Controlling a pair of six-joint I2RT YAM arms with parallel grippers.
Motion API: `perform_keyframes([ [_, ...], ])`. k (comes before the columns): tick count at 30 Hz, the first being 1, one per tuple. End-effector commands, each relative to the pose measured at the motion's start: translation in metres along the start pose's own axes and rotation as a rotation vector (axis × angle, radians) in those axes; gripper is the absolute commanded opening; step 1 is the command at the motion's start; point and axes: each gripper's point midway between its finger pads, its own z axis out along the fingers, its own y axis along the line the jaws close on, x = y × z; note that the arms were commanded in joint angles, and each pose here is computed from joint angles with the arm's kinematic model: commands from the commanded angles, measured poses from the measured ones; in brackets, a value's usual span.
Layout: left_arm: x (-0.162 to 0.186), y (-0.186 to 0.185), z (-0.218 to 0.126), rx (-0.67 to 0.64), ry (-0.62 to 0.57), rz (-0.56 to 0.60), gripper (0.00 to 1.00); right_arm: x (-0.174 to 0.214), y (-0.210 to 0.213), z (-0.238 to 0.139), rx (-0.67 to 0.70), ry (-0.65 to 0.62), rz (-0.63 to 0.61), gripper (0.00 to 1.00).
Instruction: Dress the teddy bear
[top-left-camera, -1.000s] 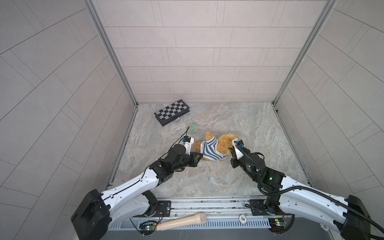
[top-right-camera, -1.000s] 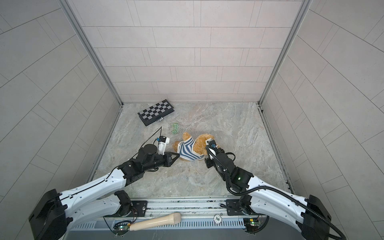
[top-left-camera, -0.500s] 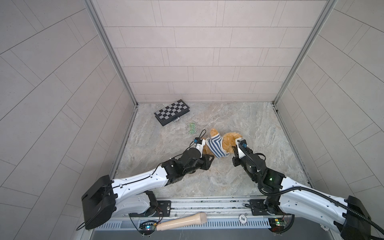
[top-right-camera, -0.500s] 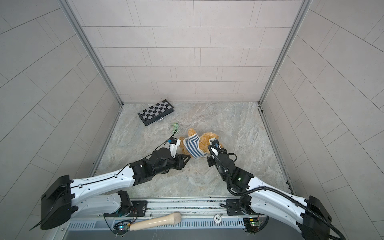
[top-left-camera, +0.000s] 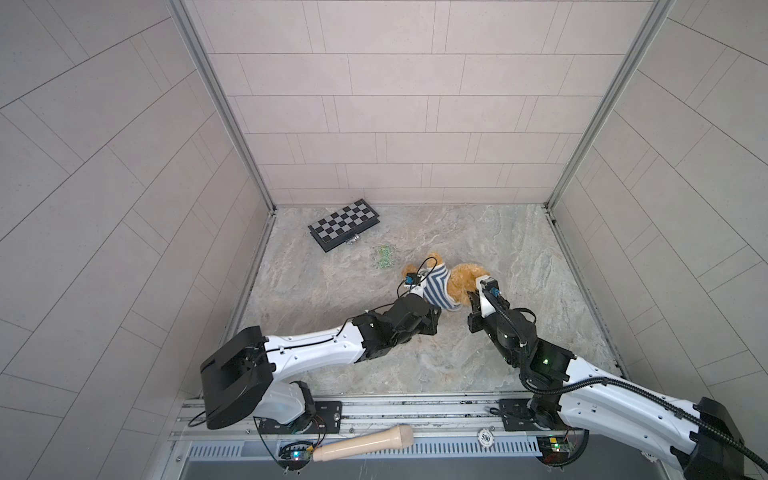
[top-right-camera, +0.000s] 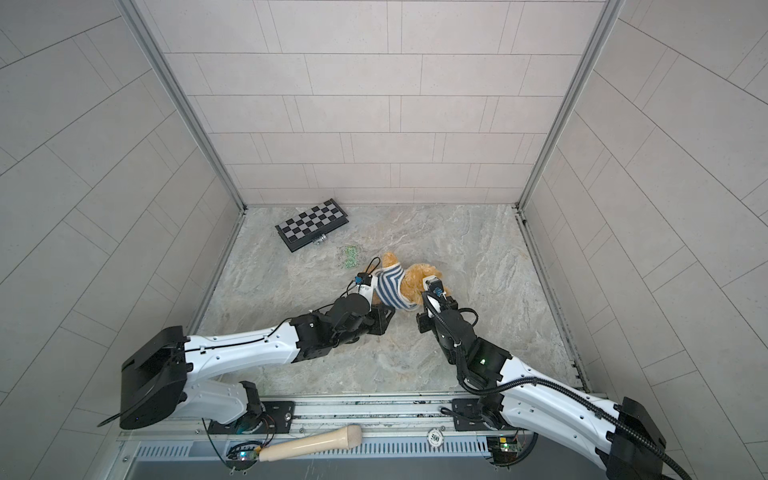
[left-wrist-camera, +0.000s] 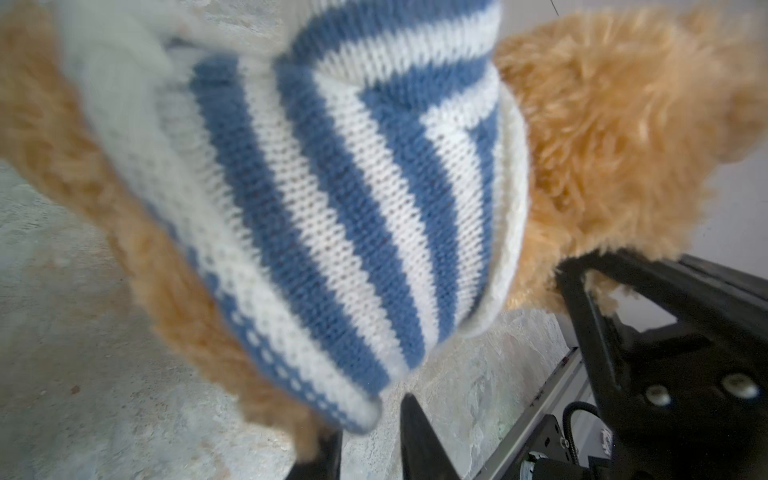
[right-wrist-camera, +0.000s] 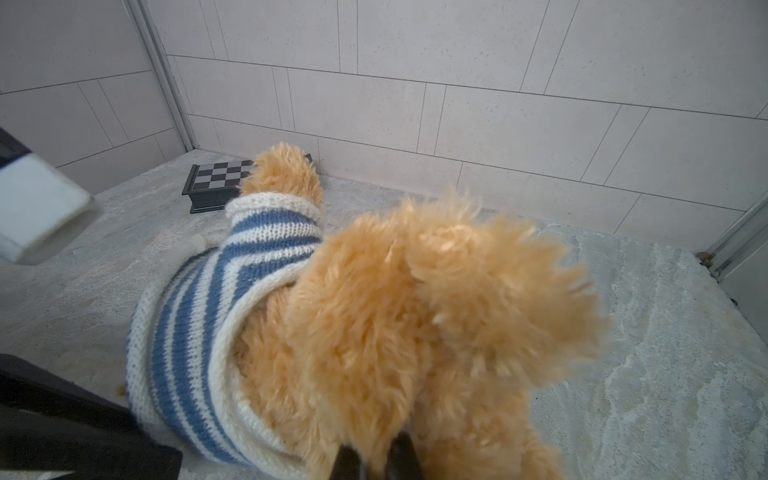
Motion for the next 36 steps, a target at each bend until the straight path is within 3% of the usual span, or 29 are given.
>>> perform_keyframes([
  [1, -0.015, -0.003, 0.004, -0.038, -0.059, -0.007, 0.29, -0.017, -0.002, -0.002, 0.008, -0.063, 0.065, 0.00],
  [5, -0.015, -0.005, 0.013, -0.045, -0.049, 0.008, 0.25, -0.015, -0.003, -0.003, 0.007, -0.063, 0.067, 0.00],
  [13, -0.009, 0.016, 0.002, -0.088, -0.060, 0.017, 0.00, -0.017, -0.008, -0.007, 0.020, -0.068, 0.060, 0.00],
  [21, 0.016, 0.045, -0.018, -0.084, -0.030, 0.016, 0.00, -0.025, -0.012, -0.012, 0.034, -0.077, 0.036, 0.00],
  [29, 0.015, 0.066, -0.034, -0.116, -0.028, 0.036, 0.00, -0.022, -0.011, -0.010, 0.036, -0.064, 0.028, 0.00],
  [36, 0.016, 0.052, -0.022, -0.048, -0.018, 0.024, 0.00, -0.025, 0.000, -0.004, -0.003, -0.063, 0.032, 0.00],
])
